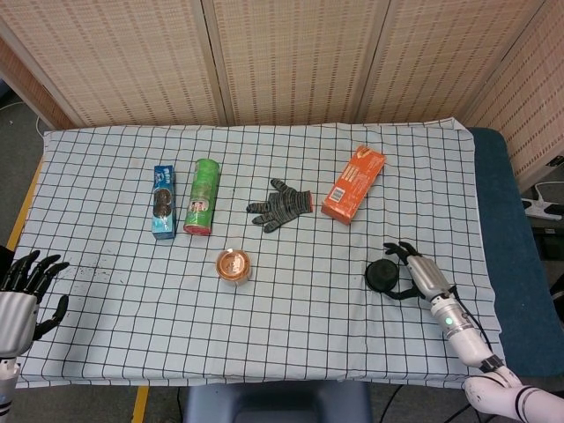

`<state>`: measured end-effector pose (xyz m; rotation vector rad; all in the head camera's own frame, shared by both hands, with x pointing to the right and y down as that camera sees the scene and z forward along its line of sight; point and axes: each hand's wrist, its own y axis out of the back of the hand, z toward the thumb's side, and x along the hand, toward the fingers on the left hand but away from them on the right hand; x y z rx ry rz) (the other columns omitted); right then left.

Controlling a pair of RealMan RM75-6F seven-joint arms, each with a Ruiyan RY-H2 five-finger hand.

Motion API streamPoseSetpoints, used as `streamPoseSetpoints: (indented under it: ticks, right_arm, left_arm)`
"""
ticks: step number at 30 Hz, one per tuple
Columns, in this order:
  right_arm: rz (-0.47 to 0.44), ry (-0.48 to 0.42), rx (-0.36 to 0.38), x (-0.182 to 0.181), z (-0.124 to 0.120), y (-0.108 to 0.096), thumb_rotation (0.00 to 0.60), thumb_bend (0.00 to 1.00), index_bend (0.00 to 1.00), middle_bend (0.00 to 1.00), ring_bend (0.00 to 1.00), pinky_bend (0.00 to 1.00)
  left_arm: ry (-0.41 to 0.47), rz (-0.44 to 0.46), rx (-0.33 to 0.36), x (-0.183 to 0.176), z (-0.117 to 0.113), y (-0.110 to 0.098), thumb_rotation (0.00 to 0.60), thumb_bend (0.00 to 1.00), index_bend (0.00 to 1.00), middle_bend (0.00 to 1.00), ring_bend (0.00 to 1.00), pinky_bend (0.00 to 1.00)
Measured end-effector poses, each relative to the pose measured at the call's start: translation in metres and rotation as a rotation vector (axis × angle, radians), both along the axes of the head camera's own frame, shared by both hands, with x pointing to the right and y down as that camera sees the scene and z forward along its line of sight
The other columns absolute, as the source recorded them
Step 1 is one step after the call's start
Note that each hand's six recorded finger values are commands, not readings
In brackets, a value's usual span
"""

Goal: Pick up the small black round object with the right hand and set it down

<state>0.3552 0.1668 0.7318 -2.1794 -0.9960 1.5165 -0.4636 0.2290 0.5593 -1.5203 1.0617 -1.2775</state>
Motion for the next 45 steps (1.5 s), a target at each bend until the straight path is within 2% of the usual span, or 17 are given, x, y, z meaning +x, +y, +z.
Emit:
streamPoseSetpoints:
  ticks: [10, 17, 31, 41, 45]
  right_arm:
    - [-0.014, -0.005, -0.037, -0.009, 0.007, 0.004, 0.600, 0.06, 0.13, 0.19, 0.03, 0.19]
    - [-0.031, -0.009, -0.037, -0.018, 0.010, 0.005, 0.600, 0.06, 0.15, 0.21, 0.05, 0.19]
    - [-0.050, 0.055, 0.009, -0.014, 0.005, 0.007, 0.600, 0.06, 0.37, 0.37, 0.22, 0.33]
    - [-0.050, 0.112, 0.067, -0.007, -0.006, 0.003, 0.600, 0.08, 0.41, 0.40, 0.25, 0.36]
    - [-0.049, 0.118, 0.085, -0.006, -0.011, 0.001, 0.600, 0.09, 0.45, 0.42, 0.28, 0.39]
  left_arm:
    - [0.005, -0.001, 0.000, 0.000, 0.000, 0.000, 0.600, 0.45, 0.22, 0.16, 0.06, 0.13]
    - [0.008, -0.004, -0.002, -0.001, -0.001, 0.000, 0.600, 0.45, 0.22, 0.17, 0.06, 0.13]
    - [0.022, -0.008, 0.005, -0.001, -0.004, -0.001, 0.600, 0.45, 0.23, 0.17, 0.06, 0.13]
    - [0.023, -0.010, 0.001, -0.002, -0.003, -0.001, 0.600, 0.45, 0.23, 0.17, 0.06, 0.13]
    - [0.023, -0.009, 0.001, -0.001, -0.003, -0.001, 0.600, 0.45, 0.23, 0.17, 0.06, 0.13]
